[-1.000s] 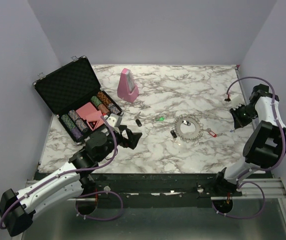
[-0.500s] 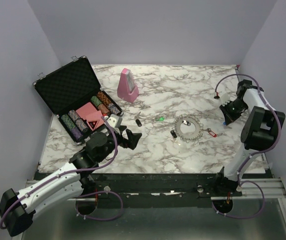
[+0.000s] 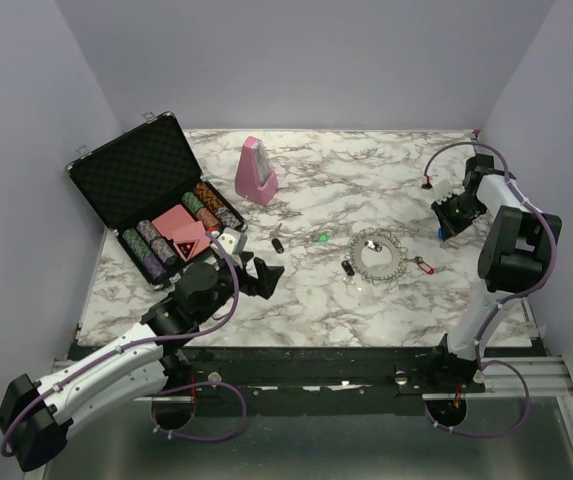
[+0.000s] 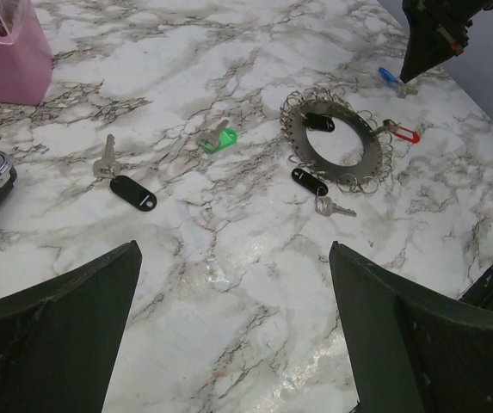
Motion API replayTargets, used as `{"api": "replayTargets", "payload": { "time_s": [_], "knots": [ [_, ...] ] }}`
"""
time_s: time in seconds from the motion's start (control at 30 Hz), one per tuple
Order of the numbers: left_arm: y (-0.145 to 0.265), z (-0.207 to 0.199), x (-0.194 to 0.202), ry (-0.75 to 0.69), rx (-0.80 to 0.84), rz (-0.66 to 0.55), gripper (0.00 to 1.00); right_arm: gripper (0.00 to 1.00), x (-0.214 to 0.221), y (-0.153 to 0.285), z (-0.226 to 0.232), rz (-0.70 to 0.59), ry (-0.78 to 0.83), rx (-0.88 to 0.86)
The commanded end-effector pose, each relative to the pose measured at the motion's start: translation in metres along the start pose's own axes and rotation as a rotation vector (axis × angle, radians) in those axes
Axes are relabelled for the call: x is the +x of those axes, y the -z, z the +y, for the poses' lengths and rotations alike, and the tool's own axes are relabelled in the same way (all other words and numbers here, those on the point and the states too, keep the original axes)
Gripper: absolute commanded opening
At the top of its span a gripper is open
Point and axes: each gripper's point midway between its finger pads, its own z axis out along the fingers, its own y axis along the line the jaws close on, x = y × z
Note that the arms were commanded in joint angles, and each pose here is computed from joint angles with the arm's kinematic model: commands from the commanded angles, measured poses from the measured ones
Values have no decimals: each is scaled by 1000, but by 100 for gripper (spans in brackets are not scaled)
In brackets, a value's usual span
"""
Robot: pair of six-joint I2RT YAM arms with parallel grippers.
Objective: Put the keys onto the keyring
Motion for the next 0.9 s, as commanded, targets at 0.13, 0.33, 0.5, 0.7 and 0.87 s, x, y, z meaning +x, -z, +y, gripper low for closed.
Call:
{"api": "replayTargets", "payload": {
  "time_s": [0.13,0.33,0.5,0.7,0.87],
  "knots": [
    [-2,3,-6,-8,-12,-20,99,0,-29,32,-1,-145,33,79],
    [0,1,-8,-10,-4,-25,99,0,-4,68,17,-112,72,152],
    [1,-2,-10,-10,10,-30,99,0,34,84,43,-40,95,166],
    [5,-4,-11,-1,26,-40,99,1,75,86,63,52,94,191],
    [8,-2,-9,-2,21,-41,99,0,92,81,74,113,73,135]
  ]
}}
